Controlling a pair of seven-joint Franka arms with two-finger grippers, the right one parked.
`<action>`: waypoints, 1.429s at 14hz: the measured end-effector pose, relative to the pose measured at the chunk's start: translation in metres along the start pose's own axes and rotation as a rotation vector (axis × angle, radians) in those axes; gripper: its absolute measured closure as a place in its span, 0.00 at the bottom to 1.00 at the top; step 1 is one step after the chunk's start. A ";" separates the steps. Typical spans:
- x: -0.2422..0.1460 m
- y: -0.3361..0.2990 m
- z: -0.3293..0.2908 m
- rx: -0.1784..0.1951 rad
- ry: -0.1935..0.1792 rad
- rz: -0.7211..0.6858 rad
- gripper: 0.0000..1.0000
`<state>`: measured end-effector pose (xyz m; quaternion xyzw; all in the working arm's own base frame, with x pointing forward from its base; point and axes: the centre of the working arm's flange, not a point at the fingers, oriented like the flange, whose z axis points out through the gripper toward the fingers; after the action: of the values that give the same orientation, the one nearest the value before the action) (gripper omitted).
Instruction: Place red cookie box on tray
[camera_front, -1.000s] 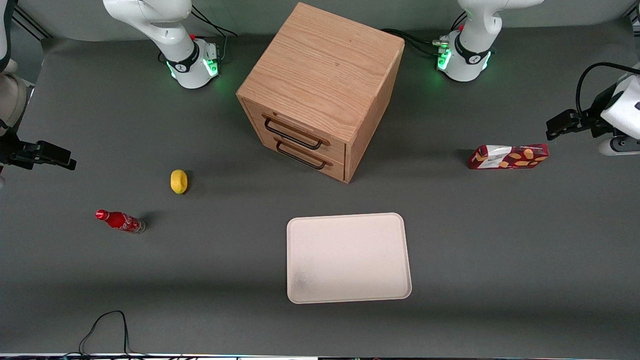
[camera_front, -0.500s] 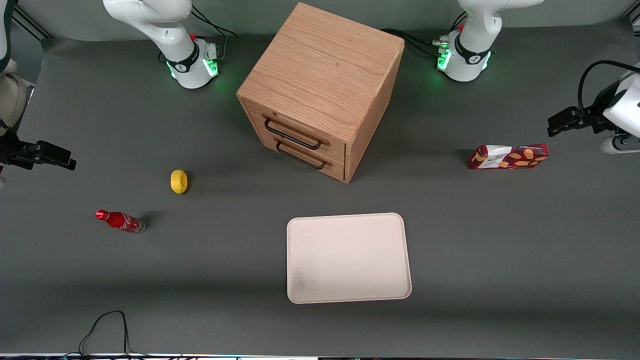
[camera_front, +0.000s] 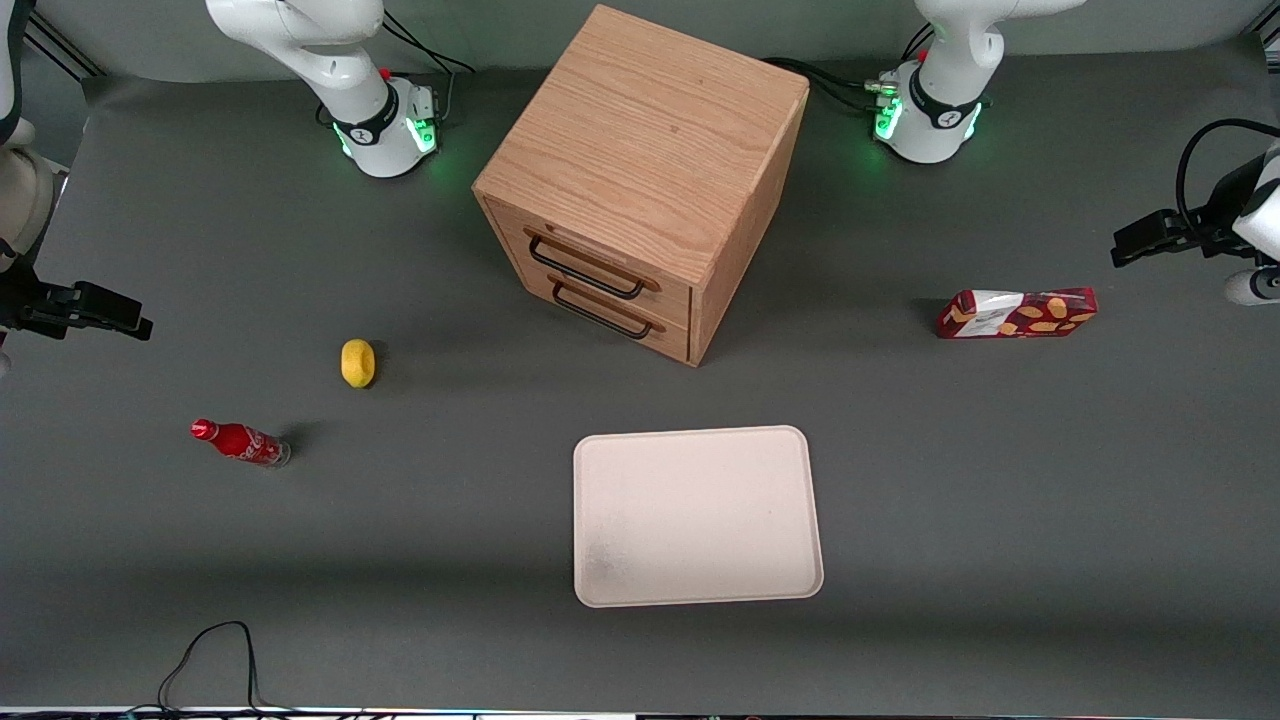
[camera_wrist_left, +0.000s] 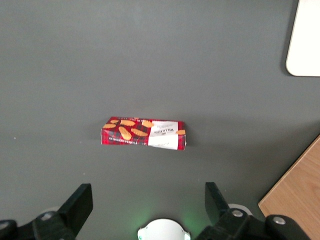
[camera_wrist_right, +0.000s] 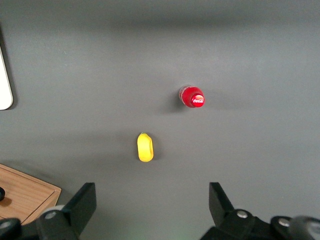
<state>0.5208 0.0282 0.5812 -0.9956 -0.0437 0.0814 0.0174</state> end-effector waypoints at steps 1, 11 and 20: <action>-0.001 -0.003 0.001 -0.001 -0.009 -0.004 0.00; -0.004 -0.023 0.011 -0.026 -0.066 0.815 0.00; -0.071 -0.038 0.052 0.106 0.099 1.475 0.00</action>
<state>0.4394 0.0607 0.5434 -0.7667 0.6414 0.0290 0.0081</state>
